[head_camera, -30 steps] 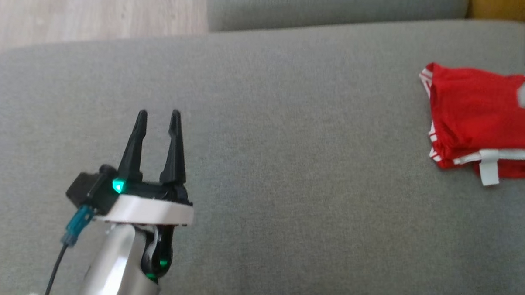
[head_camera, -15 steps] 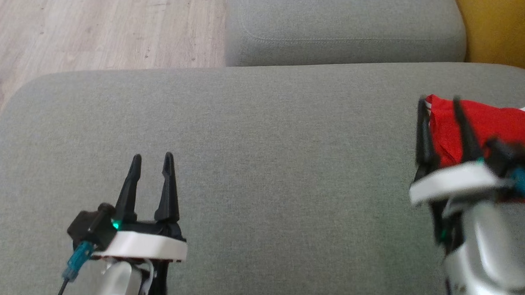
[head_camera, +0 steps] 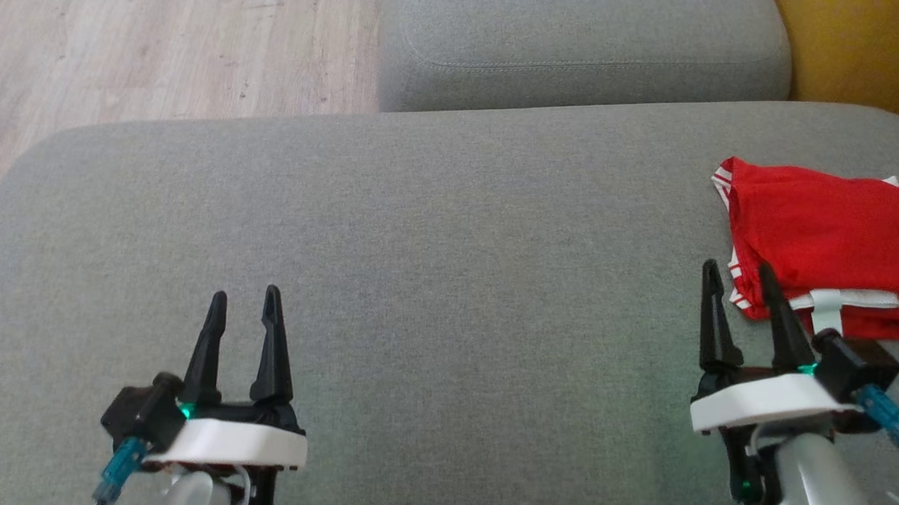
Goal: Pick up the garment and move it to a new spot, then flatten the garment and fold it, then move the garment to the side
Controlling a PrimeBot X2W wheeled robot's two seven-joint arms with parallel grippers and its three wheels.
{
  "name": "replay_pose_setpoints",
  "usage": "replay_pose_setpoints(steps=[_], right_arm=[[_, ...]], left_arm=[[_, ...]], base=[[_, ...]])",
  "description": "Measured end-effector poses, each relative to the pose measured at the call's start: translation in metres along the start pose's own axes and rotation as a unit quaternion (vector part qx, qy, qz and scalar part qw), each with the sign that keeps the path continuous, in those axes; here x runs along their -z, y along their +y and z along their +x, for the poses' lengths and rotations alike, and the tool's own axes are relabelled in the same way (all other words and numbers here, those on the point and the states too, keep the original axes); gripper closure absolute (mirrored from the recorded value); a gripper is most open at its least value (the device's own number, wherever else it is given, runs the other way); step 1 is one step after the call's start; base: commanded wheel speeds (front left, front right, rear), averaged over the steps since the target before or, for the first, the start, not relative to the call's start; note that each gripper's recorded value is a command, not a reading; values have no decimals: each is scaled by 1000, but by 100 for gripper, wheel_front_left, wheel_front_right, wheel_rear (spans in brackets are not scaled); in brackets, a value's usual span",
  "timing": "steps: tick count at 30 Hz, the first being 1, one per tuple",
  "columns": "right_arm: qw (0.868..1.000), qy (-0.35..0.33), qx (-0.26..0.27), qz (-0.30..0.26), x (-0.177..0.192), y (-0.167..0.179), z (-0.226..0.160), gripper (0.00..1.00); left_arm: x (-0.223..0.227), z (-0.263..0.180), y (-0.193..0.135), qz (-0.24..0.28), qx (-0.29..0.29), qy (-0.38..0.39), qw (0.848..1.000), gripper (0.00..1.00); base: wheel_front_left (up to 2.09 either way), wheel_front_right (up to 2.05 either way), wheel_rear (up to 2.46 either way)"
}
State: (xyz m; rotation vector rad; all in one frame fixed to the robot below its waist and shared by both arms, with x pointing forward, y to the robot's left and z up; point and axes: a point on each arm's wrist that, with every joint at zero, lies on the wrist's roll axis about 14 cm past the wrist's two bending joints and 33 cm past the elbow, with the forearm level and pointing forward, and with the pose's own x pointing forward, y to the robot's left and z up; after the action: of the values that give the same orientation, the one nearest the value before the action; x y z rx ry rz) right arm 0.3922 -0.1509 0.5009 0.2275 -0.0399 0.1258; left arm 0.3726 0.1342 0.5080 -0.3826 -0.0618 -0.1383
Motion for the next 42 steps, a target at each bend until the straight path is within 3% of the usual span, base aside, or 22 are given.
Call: replay_pose_setpoints(steps=[7, 30, 31, 37, 42], right_arm=[[1000, -27, -4, 2, -17, 2, 3, 0], [999, -35, -9, 3, -22, 6, 3, 0], [999, -34, -9, 3, -21, 6, 3, 100], [999, 39, 14, 12, 26, -6, -20, 100], [998, 48, 26, 38, 32, -10, -25, 100]], left_arm=[[-1, 1, -1, -4, 1, -3, 1000, 0], [-5, 0, 8, -12, -16, -9, 1000, 0], [-4, 0, 8, -12, -16, -8, 1000, 100], [38, -24, 25, -19, -49, 59, 997, 100], [42, -28, 29, -41, -60, 68, 995, 100]], base=[[0, 0, 0], [0, 0, 0], [0, 0, 0], [0, 0, 0], [0, 0, 0]])
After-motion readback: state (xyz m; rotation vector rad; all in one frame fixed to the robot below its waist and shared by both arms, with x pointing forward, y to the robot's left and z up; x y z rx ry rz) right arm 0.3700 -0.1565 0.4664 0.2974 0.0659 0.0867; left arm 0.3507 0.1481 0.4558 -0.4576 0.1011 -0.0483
